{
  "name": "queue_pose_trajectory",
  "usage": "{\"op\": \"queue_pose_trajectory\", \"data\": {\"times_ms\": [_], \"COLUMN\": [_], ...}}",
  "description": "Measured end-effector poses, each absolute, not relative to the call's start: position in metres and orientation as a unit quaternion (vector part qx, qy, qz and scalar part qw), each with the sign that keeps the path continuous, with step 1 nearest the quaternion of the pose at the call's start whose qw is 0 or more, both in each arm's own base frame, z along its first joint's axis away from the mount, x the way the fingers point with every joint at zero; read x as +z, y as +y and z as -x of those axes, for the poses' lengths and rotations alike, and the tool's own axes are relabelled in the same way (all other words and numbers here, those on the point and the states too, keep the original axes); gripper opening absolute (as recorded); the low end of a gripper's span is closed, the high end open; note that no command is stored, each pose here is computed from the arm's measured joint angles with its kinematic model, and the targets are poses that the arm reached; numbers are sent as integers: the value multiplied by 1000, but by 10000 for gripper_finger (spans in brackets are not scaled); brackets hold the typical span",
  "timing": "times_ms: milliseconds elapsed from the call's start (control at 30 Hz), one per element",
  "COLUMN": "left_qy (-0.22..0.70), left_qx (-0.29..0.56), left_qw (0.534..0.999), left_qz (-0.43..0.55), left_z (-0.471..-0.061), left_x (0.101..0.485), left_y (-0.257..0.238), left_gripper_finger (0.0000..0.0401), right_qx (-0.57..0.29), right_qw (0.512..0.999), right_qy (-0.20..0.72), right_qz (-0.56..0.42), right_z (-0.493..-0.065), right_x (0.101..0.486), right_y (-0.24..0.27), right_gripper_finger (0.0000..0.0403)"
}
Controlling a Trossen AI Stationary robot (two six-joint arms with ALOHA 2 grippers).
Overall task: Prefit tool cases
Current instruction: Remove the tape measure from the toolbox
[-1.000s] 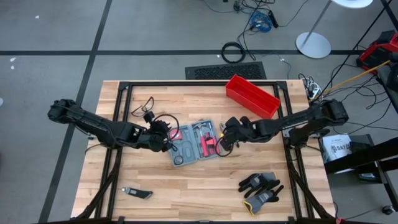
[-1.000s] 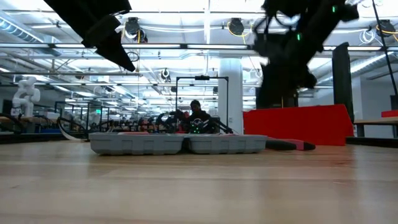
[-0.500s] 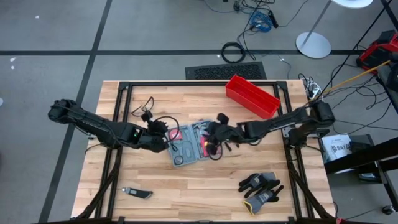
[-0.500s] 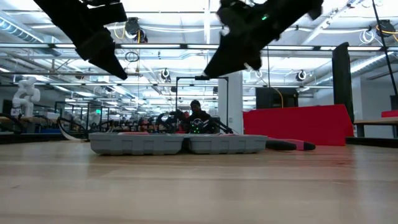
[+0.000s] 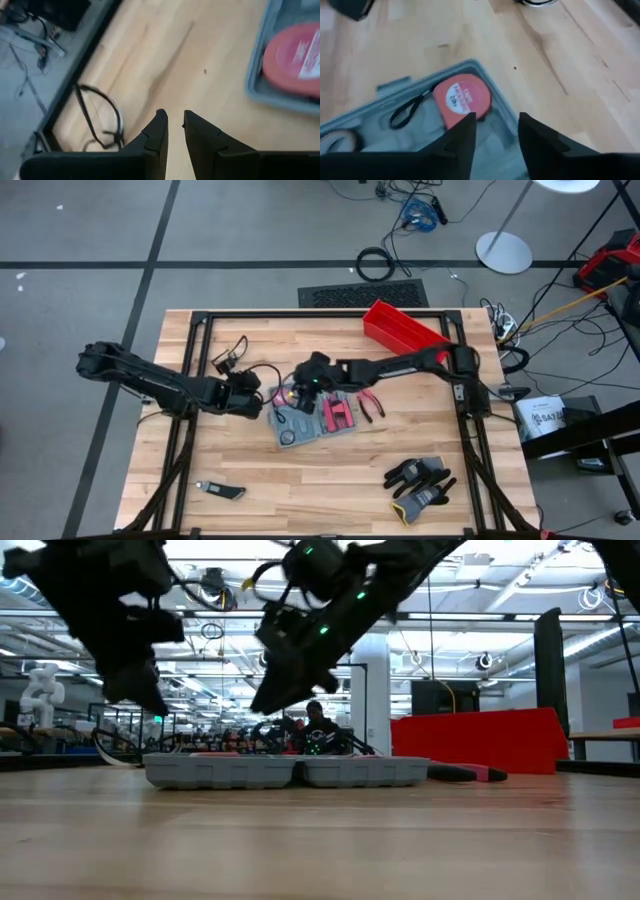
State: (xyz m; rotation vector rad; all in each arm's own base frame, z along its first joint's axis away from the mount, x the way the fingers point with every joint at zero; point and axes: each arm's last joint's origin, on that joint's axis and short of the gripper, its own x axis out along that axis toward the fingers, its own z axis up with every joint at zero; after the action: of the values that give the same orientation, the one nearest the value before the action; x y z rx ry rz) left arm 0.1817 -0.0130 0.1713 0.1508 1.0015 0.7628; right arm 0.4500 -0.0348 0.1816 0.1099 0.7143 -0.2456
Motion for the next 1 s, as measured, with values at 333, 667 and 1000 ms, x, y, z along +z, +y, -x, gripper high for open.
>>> {"op": "queue_pose_trajectory", "data": {"times_ms": [333,667,1000], "left_qy": [410,410,392], "left_qx": [310,306,297], "left_qw": [857,853,863], "left_qz": [9,104,112], "left_z": [-187,-190,-204], "left_x": [144,112,101], "left_y": [-9,4,9], "left_gripper_finger": [68,68,68], "right_qx": [-85,-92,-48], "right_qw": [900,882,860], "right_qy": [396,412,414], "right_qz": [-160,-210,-293], "right_z": [-485,-492,-489], "right_x": [145,135,134], "right_y": [-43,-47,-63], "right_gripper_finger": [203,201,201]}}
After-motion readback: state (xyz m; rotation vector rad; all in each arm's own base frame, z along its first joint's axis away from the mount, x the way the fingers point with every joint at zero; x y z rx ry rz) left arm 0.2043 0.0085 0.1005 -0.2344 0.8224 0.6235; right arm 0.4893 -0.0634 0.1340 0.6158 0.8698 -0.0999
